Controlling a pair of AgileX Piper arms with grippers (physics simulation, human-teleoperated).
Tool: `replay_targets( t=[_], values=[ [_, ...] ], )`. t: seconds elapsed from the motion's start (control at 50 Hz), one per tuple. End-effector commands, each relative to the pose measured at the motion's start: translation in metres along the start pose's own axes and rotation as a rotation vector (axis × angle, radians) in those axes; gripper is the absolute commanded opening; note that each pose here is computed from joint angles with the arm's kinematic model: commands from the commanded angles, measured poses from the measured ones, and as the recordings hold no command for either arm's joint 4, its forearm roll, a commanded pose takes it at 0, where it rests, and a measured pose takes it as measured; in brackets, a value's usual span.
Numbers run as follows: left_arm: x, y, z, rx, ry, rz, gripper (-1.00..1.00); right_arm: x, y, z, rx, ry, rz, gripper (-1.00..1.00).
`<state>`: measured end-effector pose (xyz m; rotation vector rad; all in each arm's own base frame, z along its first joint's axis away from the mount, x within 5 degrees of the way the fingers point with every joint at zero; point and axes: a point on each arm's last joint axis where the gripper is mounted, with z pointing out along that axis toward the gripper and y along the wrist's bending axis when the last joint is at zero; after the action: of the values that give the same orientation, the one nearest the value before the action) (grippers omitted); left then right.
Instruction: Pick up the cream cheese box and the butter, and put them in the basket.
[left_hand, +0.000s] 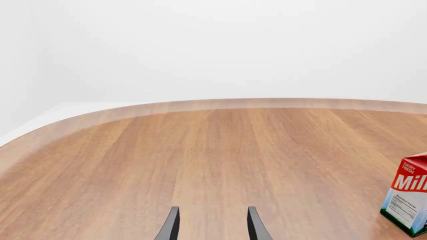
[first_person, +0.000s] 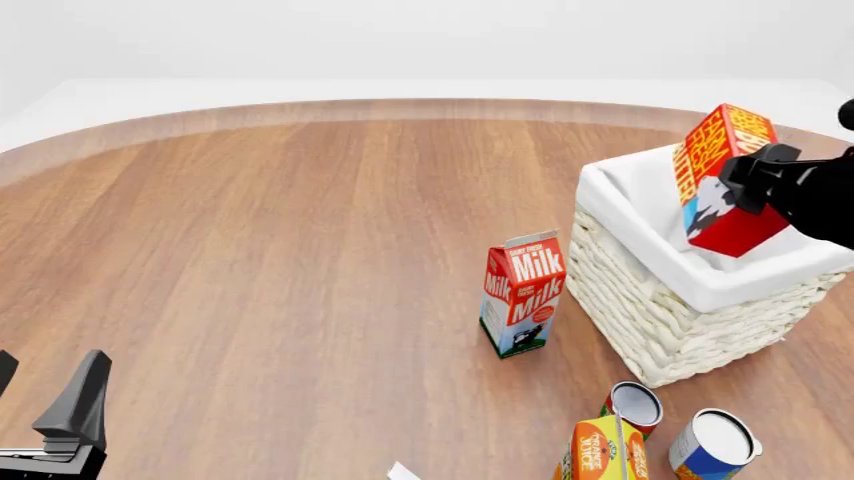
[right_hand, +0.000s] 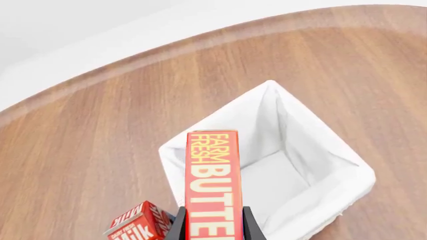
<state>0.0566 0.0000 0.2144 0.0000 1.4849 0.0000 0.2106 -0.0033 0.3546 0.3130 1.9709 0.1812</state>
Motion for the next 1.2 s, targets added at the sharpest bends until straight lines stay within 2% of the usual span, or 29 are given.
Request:
replay_targets(
  t=[0.02, 0.58, 0.68, 0.7, 1.2],
  values=[
    [0.0, 0.0, 0.0, 0.0, 0.0, 0.0, 1.0, -0.006, 0.0008, -0.0005, -0.006, -0.032, 0.019, -1.0],
    [0.0, 0.0, 0.0, 0.0, 0.0, 0.0, 1.0, -0.0034, -0.0023, 0.0061, 0.002, -0.036, 0.025, -1.0],
    [0.0, 0.0, 0.0, 0.0, 0.0, 0.0, 1.0, -0.0085, -0.008, 0.0073, 0.028, -0.049, 0.02, -1.0],
    [0.0, 0.0, 0.0, 0.0, 0.0, 0.0, 1.0, -0.0085, -0.0078, 0.0066, 0.027, -0.051, 0.021, 1.0],
    [0.0, 0.0, 0.0, 0.0, 0.0, 0.0, 1.0, -0.0108, -0.0047, 0.004, 0.016, -0.057, -0.005, 1.0]
  ],
)
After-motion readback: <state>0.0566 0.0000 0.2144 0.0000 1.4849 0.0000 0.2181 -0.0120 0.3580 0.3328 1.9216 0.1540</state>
